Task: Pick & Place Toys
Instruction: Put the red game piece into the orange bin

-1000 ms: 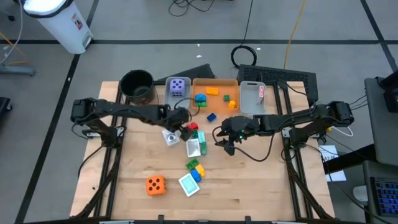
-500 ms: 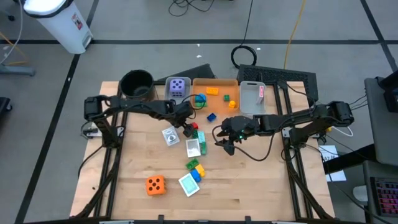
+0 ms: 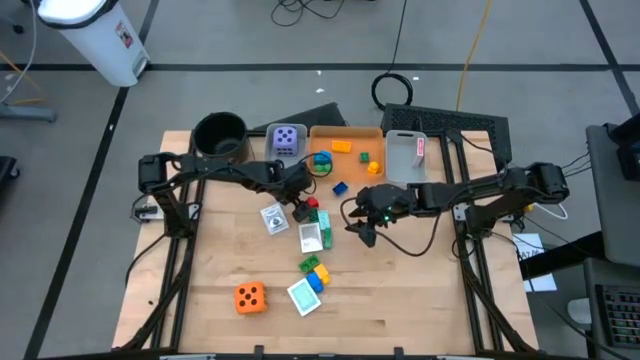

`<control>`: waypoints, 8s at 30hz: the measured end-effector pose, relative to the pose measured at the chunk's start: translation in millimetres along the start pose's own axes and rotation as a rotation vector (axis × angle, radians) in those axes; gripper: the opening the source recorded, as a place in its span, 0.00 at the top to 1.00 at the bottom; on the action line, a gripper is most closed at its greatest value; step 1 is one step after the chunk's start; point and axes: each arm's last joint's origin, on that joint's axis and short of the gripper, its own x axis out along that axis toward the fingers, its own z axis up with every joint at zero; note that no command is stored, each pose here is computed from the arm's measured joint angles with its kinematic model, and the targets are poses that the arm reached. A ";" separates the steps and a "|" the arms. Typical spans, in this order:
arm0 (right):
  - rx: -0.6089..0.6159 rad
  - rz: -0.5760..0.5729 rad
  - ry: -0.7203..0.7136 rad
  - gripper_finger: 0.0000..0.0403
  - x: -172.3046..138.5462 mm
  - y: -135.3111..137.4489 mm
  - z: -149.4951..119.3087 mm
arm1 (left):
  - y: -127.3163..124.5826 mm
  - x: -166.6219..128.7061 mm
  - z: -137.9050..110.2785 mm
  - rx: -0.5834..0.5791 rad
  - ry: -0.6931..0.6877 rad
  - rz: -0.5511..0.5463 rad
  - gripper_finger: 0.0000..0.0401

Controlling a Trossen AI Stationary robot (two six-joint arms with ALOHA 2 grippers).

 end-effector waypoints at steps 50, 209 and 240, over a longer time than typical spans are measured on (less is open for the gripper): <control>0.027 -0.025 -0.017 0.45 0.0 -2.2 1.5 | -7.8 16.2 -7.3 -0.018 0.029 0.070 0.82; 0.059 -0.041 0.010 0.45 0.0 -3.8 -1.5 | -14.2 10.9 65.6 0.464 0.095 -0.098 0.96; -0.182 -0.036 -0.489 0.45 -86.0 23.6 35.6 | -12.4 -85.4 129.5 0.079 0.116 -0.973 0.92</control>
